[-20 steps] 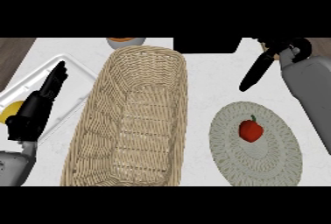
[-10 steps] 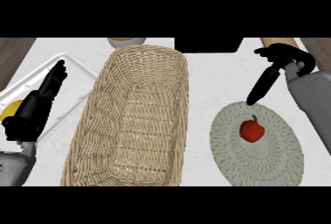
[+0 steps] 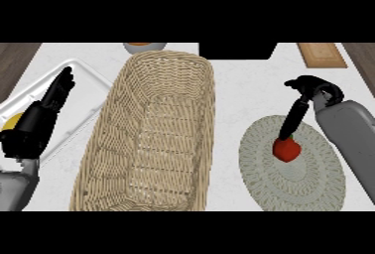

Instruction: Pick the bell pepper from the placemat and place it in the basket

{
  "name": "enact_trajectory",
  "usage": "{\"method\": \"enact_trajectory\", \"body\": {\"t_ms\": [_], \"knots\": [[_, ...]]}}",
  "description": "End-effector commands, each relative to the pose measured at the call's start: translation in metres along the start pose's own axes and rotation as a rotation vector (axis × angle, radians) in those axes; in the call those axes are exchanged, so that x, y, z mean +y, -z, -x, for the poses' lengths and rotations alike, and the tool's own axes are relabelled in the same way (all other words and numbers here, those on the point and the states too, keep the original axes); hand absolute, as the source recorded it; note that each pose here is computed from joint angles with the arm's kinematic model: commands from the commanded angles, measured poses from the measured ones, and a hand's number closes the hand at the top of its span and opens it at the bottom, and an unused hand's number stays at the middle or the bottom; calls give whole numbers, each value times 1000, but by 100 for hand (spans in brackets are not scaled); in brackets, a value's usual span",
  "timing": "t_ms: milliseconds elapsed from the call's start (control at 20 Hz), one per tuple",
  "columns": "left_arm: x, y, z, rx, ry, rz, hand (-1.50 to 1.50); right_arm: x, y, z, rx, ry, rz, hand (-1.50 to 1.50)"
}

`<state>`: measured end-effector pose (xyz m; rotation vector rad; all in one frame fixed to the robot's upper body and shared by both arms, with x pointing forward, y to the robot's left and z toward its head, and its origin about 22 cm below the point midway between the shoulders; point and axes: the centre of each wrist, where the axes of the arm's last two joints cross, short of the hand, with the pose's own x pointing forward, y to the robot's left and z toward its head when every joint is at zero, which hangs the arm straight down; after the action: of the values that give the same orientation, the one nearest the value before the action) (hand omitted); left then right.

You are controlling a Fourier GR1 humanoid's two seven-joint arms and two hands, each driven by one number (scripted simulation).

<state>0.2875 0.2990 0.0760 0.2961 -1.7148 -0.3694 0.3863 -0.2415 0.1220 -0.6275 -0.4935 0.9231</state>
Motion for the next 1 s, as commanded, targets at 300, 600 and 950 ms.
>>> {"method": "enact_trajectory", "body": {"t_ms": [300, 600, 950], "knots": [[-13, -2, 10, -1, -9, -7, 0, 21, 9, 26, 142, -33, -8, -150], [-8, -8, 1, -7, 3, 1, 0, 37, 18, 32, 105, -37, 33, -150], [-19, 6, -8, -9, 7, 0, 0, 54, 18, 30, 112, -19, 55, -150]]}}
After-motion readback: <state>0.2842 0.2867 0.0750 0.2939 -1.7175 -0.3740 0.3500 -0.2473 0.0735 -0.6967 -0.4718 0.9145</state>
